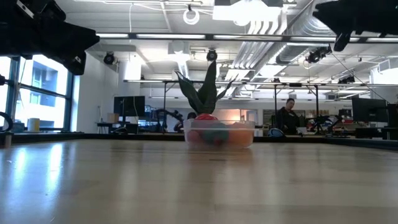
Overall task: Pick and placing Produce into tupperware
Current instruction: Return to Home Position
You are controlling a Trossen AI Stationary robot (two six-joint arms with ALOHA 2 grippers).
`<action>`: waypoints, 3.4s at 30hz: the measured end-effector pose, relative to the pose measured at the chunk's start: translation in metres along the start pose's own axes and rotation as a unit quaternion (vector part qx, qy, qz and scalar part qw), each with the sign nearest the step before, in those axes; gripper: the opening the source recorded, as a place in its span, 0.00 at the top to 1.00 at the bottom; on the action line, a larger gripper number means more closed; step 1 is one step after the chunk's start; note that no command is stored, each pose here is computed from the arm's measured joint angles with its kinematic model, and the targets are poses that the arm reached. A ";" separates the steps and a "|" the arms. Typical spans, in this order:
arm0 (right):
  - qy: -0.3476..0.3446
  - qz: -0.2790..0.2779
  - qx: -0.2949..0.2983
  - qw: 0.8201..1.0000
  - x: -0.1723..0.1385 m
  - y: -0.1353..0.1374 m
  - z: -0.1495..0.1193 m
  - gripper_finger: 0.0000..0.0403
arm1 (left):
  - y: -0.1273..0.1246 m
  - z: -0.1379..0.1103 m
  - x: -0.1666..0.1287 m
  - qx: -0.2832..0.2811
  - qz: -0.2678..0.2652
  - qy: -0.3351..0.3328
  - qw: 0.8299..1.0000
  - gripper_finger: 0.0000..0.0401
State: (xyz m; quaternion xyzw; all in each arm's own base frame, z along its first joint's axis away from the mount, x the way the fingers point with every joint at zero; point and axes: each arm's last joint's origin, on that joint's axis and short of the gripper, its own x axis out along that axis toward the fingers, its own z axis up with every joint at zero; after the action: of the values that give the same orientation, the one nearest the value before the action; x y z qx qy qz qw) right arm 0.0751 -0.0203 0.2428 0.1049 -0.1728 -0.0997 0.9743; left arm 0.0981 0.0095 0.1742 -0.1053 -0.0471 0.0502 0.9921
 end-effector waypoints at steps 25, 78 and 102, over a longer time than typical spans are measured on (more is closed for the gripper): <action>0.155 -0.054 -0.031 0.986 -0.004 -0.018 -0.064 0.82 | 0.000 0.000 0.000 0.000 0.000 0.000 1.000 0.87; 0.210 -0.044 -0.113 0.970 -0.007 -0.020 -0.073 0.82 | 0.000 0.000 0.000 0.000 0.000 0.000 1.000 0.87; 0.210 -0.044 -0.113 0.970 -0.007 -0.020 -0.073 0.82 | 0.000 0.000 0.000 0.000 0.000 0.000 1.000 0.87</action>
State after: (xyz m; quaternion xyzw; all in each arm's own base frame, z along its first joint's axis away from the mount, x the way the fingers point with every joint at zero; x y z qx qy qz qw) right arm 0.0912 -0.0257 0.1691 0.0201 0.0530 -0.1370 0.9889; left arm 0.0981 0.0095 0.1743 -0.1053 -0.0471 0.0499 0.9921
